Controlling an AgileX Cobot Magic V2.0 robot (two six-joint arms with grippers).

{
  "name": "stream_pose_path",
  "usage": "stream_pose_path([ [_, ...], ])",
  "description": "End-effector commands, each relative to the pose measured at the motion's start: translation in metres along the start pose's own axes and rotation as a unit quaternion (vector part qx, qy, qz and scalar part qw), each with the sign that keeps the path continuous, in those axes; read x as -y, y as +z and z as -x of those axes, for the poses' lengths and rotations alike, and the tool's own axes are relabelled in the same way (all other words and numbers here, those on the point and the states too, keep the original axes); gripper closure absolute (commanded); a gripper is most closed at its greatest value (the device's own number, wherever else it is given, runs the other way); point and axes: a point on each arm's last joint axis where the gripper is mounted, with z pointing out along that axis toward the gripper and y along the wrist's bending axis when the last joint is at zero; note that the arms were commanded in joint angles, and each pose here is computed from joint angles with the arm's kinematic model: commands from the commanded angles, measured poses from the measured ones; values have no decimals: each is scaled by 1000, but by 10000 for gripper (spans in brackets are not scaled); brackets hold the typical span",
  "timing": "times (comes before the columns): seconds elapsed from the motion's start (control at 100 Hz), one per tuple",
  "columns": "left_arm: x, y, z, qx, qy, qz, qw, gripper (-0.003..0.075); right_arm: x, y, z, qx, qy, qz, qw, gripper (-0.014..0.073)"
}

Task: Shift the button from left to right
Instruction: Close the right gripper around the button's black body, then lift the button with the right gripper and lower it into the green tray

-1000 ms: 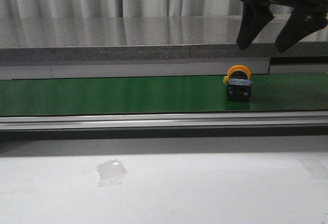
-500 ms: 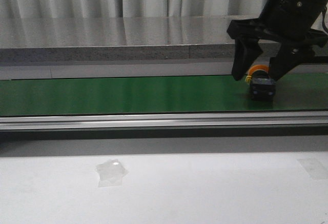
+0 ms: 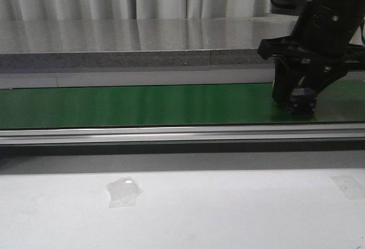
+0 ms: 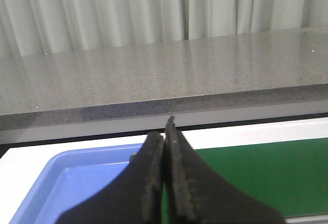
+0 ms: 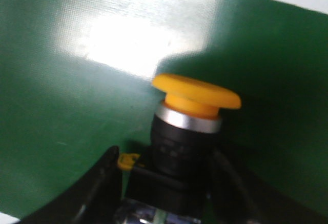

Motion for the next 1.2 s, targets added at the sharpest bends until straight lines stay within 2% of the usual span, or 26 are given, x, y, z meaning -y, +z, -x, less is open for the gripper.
stream_pose_path([
  [0.0,-4,-1,15,40,-12,19,999,740,0,-36,10,44,-17,-12,999,409],
  [0.11,-4,-1,15,40,-12,19,999,740,11,-56,15,61,-27,-39,997,409],
  [0.23,-4,-1,15,40,-12,19,999,740,34,-82,23,87,-11,-64,994,409],
  [0.44,-4,-1,15,40,-12,19,999,740,89,-112,25,111,6,-111,988,409],
  [0.75,-4,-1,15,40,-12,19,999,740,178,-137,-4,117,39,-188,974,409],
  [0.94,-4,-1,15,40,-12,19,999,740,214,-132,-21,99,59,-203,973,409],
  [1.19,-4,-1,15,40,-12,19,999,740,241,-104,-32,65,74,-198,975,409],
])
